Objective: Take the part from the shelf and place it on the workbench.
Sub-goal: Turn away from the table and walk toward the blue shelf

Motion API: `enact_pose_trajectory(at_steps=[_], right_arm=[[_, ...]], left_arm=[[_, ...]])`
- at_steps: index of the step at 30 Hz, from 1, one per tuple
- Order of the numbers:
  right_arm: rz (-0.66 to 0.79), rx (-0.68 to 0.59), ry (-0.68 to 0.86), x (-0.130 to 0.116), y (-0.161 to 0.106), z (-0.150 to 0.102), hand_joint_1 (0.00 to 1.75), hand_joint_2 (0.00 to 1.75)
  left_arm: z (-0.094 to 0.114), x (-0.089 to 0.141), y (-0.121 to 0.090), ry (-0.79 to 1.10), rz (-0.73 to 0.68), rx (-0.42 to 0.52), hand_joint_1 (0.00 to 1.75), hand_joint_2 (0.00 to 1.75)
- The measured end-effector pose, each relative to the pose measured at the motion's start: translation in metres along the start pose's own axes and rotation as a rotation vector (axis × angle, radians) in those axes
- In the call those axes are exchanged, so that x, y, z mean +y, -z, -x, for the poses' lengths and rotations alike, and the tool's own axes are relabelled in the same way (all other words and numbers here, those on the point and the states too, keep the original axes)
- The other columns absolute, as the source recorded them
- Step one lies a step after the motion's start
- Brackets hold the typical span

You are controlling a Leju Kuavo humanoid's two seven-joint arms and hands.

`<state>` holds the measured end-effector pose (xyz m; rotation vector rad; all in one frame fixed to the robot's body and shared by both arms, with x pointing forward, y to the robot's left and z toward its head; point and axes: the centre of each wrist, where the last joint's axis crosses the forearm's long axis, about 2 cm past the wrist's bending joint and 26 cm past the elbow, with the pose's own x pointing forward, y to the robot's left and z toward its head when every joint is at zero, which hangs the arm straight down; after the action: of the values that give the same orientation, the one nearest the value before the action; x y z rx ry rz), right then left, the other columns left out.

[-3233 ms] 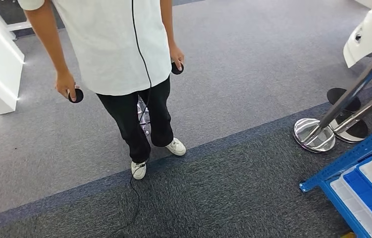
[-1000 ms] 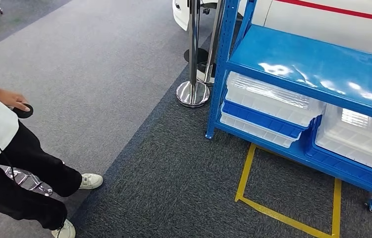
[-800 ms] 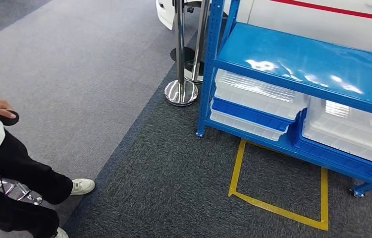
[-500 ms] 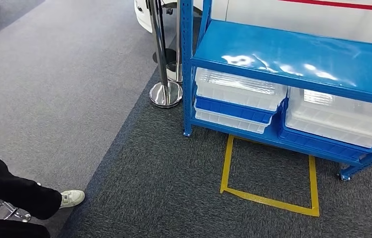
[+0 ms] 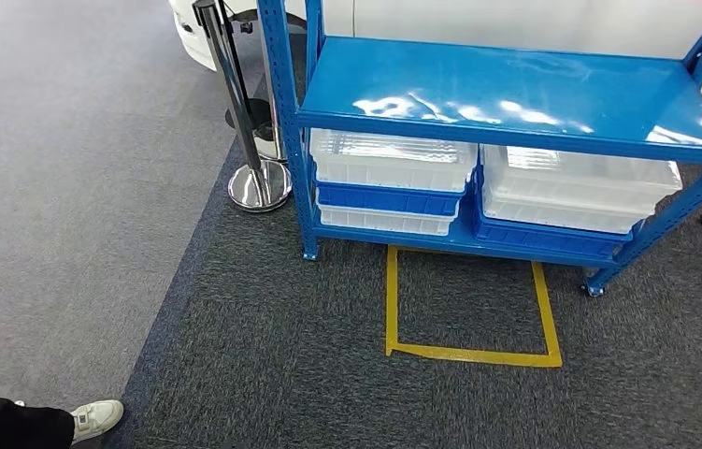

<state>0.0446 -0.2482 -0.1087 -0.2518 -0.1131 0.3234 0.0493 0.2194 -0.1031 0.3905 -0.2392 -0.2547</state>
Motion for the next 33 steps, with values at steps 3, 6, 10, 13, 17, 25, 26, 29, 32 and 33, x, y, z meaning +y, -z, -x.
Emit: enact_pose_trajectory(at_steps=[3,6,10,13,17,25,26,29,32,33], right_arm=[[0.001,0.0,-0.001,-0.0006,0.0002,0.0002,0.0,0.0],[0.008,-0.003,-0.003,-0.0012,0.0003,-0.001,0.0,0.0],[0.053,0.03,-0.013,-0.0025,0.0005,0.0009,0.0,1.75],[0.071,0.071,-0.012,-0.0041,0.0008,-0.0003,0.0,1.75],[0.066,0.108,-0.008,-0.0037,0.0007,-0.0008,0.0,1.75],[0.065,0.12,0.0,-0.004,0.0008,-0.001,0.0,1.75],[0.065,0.119,0.001,-0.0041,0.0008,-0.001,0.0,1.75],[0.064,0.112,0.001,-0.0041,0.0008,-0.001,0.0,1.75],[0.058,0.104,0.0,-0.0039,0.0008,-0.001,0.0,1.75],[0.054,0.1,0.0,-0.0039,0.0008,-0.001,0.0,1.75]], left_arm=[[-0.0002,-0.0005,-0.0003,0.0,0.001,-0.001,0.0,0.0],[0.0019,-0.0013,-0.0008,-0.001,0.004,0.005,0.0,0.87],[0.0004,-0.0013,-0.0006,-0.008,0.015,0.009,0.0,1.75],[-0.0019,-0.0011,-0.0004,-0.01,0.02,0.016,0.0,1.75],[-0.0024,-0.0008,-0.0002,-0.009,0.022,0.028,0.0,1.75],[-0.0025,-0.0009,-0.0002,-0.007,0.027,0.031,0.0,1.75],[-0.0025,-0.001,-0.0002,-0.008,0.03,0.031,0.0,1.75],[-0.0025,-0.0011,-0.0002,-0.011,0.035,0.031,0.0,1.75],[-0.0026,-0.0009,-0.0001,-0.015,0.031,0.046,0.0,1.75],[-0.0027,-0.0009,-0.0001,-0.017,0.03,0.056,0.0,1.75]])
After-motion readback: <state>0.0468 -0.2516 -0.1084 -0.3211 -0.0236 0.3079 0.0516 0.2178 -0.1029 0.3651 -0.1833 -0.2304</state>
